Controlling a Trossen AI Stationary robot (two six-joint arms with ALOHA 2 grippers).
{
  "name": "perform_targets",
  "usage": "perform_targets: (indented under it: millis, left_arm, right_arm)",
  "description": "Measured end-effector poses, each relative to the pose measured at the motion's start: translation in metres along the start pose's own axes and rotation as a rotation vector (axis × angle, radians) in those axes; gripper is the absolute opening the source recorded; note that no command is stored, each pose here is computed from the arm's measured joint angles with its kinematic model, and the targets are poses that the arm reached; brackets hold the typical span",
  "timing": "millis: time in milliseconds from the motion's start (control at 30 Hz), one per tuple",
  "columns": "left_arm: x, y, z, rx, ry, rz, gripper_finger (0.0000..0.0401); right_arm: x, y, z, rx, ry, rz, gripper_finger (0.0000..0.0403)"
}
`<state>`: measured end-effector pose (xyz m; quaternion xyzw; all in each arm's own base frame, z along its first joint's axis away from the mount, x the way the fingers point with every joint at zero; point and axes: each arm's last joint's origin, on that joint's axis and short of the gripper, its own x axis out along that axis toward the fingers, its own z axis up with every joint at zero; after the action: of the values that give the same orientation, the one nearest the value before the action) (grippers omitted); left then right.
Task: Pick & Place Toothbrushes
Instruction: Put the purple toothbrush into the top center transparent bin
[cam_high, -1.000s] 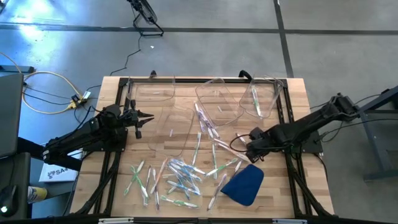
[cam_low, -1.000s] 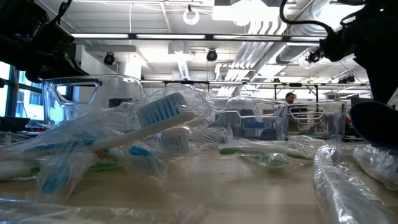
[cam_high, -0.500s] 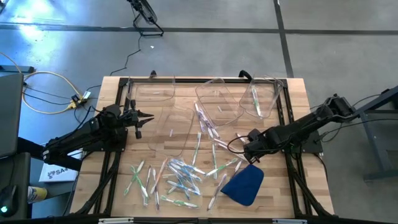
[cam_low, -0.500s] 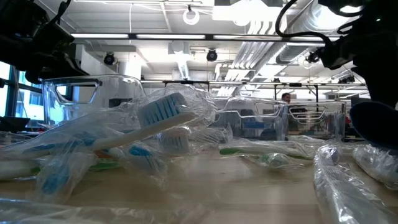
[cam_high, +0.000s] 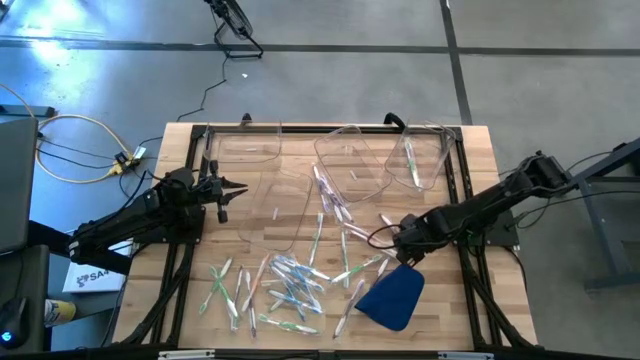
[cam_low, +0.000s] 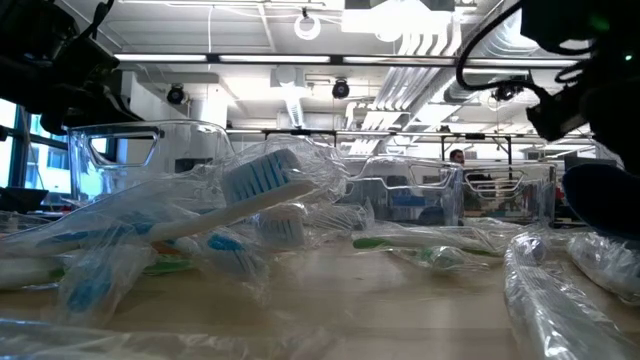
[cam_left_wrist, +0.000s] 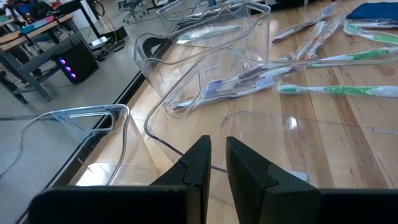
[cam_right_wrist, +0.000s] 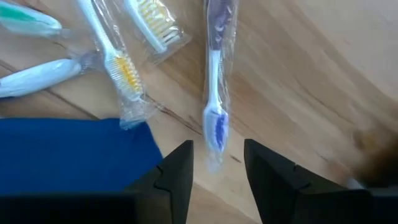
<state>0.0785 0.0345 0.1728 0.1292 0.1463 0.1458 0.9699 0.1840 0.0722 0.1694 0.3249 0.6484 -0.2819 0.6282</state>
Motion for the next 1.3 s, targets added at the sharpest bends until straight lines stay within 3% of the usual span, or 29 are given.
perform_targets:
  millis: [267, 500, 867, 1200, 1300]
  left_arm:
    - [0.0, 0.0, 0.0, 0.0, 0.0, 0.0, 0.0046]
    - [0.0, 0.0, 0.0, 0.0, 0.0, 0.0, 0.0046]
    - [0.0, 0.0, 0.0, 0.0, -0.001, -0.004, 0.0046]
    - [0.0, 0.0, 0.0, 0.0, -0.001, -0.003, 0.0046]
    - [0.0, 0.0, 0.0, 0.0, -0.001, -0.003, 0.0046]
  right_arm:
    - [0.015, -0.006, -0.001, 0.01, -0.002, 0.008, 0.013]
    - [0.03, -0.004, 0.001, 0.005, -0.041, 0.129, 0.0128]
    - [0.04, -0.014, -0.002, 0.077, -0.042, 0.088, 0.0125]
    - [0.041, -0.016, -0.002, 0.078, -0.041, 0.076, 0.0031]
    - [0.041, -0.016, -0.002, 0.078, -0.041, 0.075, 0.0023]
